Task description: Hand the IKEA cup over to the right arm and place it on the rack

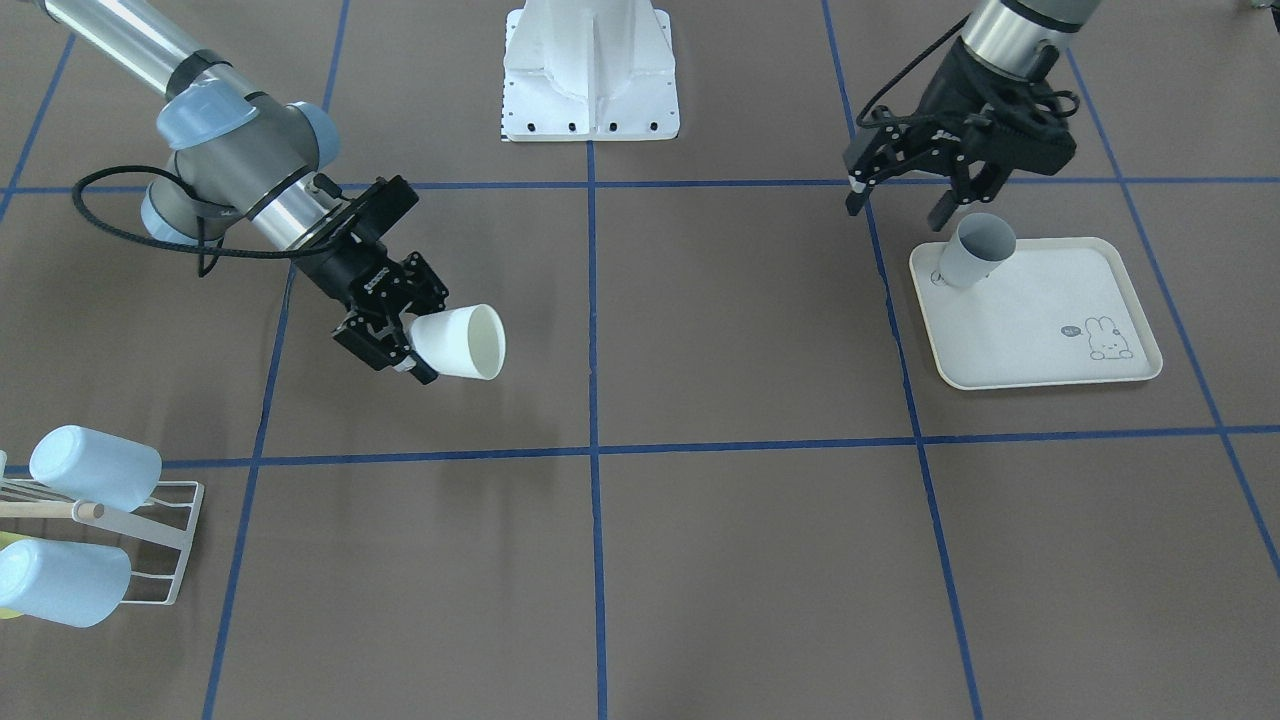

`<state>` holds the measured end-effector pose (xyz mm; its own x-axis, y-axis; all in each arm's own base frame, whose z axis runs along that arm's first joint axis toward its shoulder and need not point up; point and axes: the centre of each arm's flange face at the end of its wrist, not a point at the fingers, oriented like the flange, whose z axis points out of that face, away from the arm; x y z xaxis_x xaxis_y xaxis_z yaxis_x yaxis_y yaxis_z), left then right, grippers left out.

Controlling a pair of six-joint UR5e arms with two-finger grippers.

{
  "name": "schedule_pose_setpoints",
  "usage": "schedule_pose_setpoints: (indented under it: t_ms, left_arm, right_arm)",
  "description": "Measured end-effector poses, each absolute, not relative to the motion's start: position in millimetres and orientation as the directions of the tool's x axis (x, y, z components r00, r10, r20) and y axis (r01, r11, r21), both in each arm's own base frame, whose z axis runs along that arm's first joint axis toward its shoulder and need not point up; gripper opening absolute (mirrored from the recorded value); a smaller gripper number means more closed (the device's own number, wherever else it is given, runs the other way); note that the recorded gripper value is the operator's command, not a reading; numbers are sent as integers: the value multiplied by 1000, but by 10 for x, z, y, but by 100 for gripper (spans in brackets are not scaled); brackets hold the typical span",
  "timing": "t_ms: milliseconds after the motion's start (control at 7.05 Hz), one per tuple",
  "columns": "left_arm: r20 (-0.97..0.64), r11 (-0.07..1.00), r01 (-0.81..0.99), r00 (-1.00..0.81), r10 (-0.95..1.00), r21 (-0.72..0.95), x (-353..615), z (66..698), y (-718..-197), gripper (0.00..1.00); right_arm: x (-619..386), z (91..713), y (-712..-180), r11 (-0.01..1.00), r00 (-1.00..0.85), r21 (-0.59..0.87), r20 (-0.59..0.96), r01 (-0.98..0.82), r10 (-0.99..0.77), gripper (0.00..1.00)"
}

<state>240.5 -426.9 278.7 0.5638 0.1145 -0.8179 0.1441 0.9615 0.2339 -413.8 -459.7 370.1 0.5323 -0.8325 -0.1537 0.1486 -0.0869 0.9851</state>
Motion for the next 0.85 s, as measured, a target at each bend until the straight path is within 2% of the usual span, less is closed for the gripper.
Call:
schedule_pose_setpoints:
  t_ms: [142, 426, 567, 851]
  left_arm:
    - [-780, 949, 126, 606, 157, 289, 2097, 3001, -4315, 100]
    - [-702, 921, 82, 674, 230, 381, 1578, 3339, -4420, 100]
    - [-674, 912, 51, 690, 262, 407, 1391, 3487, -4467, 100]
    - [-652, 901, -18, 684, 327, 433, 1076, 3770, -4579, 100]
  right_arm:
    - [-3847, 3766, -4753, -109, 542, 959, -240, 262, -805, 8]
    - [-3234, 3513, -4911, -158, 478, 842, -436, 516, -762, 8]
    - [-2946, 3376, -4940, -192, 412, 750, -536, 633, -737, 2]
    - [-2438, 3378, -4894, -281, 202, 438, -776, 854, -598, 2]
